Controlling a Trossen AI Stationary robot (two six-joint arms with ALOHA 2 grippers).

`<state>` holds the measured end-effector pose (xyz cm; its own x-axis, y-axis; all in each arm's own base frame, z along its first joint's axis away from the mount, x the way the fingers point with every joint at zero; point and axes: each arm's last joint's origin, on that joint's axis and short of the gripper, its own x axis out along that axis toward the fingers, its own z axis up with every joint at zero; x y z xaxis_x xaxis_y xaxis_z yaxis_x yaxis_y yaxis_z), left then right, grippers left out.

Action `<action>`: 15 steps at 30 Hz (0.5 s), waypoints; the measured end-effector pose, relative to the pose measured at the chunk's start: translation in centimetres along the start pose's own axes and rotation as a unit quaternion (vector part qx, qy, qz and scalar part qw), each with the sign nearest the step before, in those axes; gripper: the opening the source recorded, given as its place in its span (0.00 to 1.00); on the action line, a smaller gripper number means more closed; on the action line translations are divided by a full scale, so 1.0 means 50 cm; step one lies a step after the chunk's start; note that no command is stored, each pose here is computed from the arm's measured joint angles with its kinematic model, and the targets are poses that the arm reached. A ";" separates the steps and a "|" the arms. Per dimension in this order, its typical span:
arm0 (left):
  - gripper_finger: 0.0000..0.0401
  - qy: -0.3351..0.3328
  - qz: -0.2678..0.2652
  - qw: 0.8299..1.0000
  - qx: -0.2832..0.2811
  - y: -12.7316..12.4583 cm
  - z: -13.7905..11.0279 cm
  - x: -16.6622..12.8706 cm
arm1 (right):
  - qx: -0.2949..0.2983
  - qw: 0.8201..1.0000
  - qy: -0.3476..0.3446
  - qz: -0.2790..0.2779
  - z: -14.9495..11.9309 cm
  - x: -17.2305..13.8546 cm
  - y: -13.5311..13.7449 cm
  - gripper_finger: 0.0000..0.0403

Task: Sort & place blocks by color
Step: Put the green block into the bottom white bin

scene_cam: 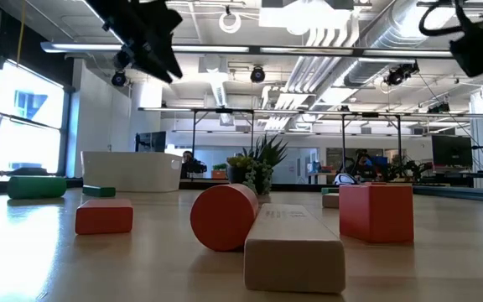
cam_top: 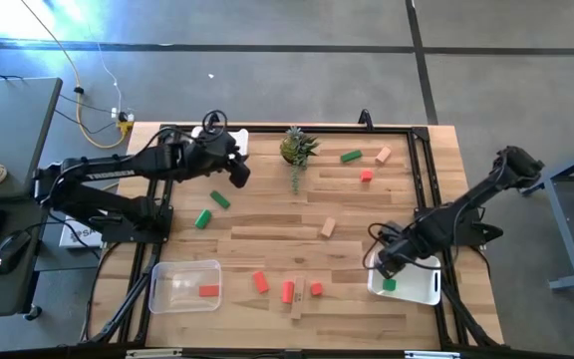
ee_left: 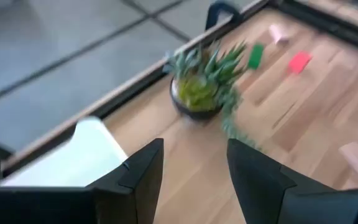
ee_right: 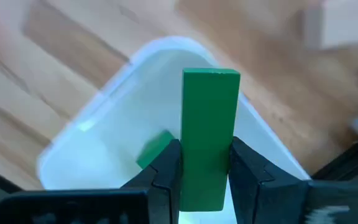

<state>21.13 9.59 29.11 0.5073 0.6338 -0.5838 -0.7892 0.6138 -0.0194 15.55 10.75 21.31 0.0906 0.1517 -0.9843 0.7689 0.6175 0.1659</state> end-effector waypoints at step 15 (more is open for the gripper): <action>0.41 0.119 -0.007 0.991 -0.062 -0.004 -0.041 0.027 | -0.058 0.997 0.046 0.006 -0.040 0.054 -0.017 0.29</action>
<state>21.26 9.38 26.67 0.4343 0.4873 -0.7575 -0.8263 0.5505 -0.1196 13.87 12.17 18.64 0.0376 0.2269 -0.9732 0.6898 0.6988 0.1896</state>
